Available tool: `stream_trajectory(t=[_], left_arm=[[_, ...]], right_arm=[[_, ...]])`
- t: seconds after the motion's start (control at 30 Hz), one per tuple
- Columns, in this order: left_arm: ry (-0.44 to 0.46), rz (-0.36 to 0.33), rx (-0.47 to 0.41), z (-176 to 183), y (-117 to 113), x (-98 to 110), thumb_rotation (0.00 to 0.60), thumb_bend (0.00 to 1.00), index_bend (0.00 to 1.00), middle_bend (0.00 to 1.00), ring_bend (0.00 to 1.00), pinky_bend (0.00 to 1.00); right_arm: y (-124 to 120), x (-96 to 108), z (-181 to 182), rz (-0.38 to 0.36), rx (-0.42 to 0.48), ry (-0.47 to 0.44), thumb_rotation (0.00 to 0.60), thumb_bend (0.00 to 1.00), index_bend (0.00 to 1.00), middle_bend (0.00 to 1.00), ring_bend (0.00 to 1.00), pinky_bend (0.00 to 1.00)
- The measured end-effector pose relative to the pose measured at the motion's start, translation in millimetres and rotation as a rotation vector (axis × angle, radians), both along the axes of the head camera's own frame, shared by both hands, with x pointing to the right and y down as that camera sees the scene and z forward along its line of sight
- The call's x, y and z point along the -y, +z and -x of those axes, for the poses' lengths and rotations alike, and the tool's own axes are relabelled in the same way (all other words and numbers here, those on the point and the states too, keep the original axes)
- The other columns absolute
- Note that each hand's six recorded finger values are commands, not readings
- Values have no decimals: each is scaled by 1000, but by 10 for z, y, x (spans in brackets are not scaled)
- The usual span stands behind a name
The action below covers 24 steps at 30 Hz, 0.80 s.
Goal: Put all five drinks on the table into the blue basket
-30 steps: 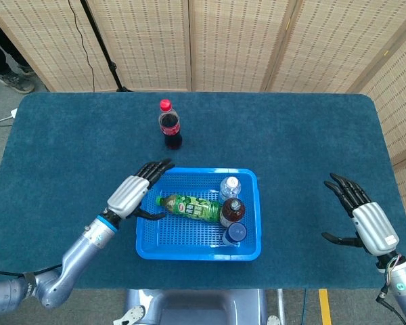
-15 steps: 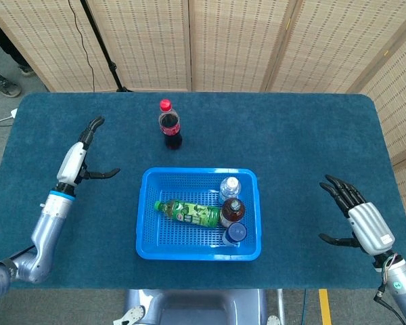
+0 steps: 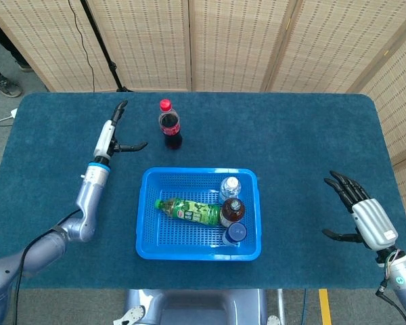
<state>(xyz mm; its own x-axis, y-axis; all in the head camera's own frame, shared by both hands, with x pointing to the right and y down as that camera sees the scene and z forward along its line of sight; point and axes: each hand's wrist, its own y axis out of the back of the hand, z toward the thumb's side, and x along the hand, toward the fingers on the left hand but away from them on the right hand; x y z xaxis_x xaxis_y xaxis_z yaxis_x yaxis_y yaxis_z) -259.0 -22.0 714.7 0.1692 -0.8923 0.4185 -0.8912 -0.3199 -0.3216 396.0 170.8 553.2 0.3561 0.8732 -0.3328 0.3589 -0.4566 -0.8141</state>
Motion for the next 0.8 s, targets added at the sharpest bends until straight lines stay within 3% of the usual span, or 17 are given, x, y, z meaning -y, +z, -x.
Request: stream_trajectory(t=[0.33, 0.57, 0.8], left_arm=[[4, 67, -24, -427, 154, 209, 600, 9, 0, 0, 0, 0], [48, 104, 10, -704, 252, 285, 600, 27, 0, 0, 0, 0], [86, 101, 57, -892, 266, 340, 600, 202, 0, 0, 0, 35]], right_arm=[[15, 44, -41, -4, -3, 21, 600, 0, 21, 0, 0, 94], [-28, 65, -76, -18, 9, 42, 600, 0, 21, 0, 0, 95], [-52, 90, -116, -23, 16, 55, 600, 0, 21, 0, 0, 94]])
